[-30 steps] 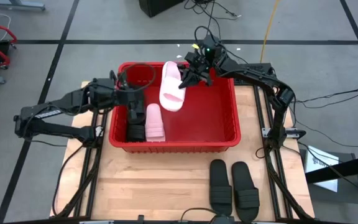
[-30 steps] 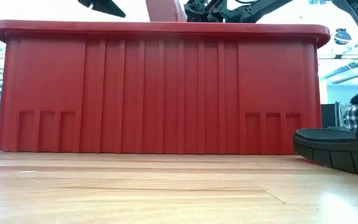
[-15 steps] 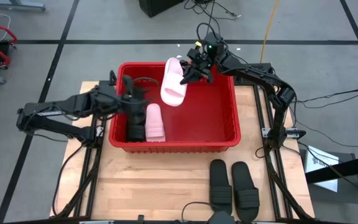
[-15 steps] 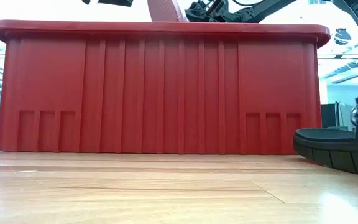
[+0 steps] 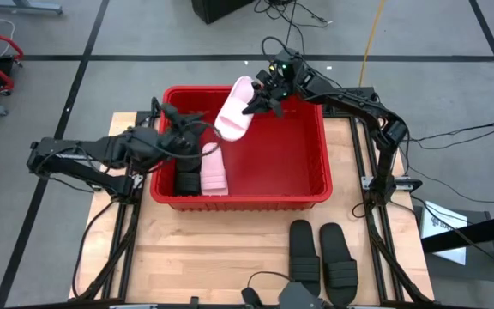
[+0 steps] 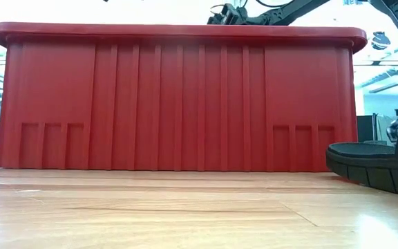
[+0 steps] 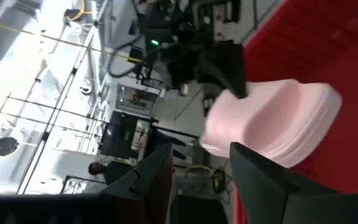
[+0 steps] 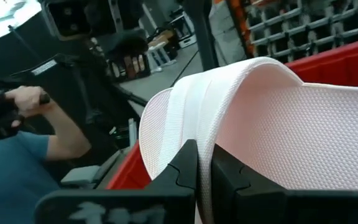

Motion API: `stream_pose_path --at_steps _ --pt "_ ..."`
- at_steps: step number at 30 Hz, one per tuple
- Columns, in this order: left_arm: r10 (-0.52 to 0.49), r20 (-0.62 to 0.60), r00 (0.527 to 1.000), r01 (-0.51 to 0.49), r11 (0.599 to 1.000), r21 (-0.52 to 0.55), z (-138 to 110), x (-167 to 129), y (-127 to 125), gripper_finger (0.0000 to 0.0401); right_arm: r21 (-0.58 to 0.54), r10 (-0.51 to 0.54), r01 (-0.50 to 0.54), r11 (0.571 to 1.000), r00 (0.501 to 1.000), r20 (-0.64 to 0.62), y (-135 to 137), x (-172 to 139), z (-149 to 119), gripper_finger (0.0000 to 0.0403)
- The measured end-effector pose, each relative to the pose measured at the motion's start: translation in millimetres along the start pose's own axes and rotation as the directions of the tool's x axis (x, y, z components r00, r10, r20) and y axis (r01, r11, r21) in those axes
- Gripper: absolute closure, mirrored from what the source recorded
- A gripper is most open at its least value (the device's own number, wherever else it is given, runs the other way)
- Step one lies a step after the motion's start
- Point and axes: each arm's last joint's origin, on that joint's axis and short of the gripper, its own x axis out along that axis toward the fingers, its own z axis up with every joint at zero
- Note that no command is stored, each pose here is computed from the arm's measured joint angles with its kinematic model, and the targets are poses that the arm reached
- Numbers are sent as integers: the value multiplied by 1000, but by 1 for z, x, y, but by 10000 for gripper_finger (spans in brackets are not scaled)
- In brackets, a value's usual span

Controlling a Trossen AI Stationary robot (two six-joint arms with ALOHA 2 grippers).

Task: Pick and place slides into bin
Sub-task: Put the white slipper into the red bin

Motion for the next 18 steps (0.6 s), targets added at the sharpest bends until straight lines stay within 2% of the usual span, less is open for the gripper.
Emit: stream_pose_path --at_steps 6,12,18 --pt "-69 -54 996 76 989 130 10 22 -22 233 8 -102 102 995 995 11 2 11 -1 397" --pt "-59 -199 978 115 951 287 14 48 -46 233 3 -53 53 999 999 -7 13 31 -3 397" --pt "-48 -233 971 124 939 322 14 54 -51 233 4 -25 25 1000 999 -24 21 45 -5 397"
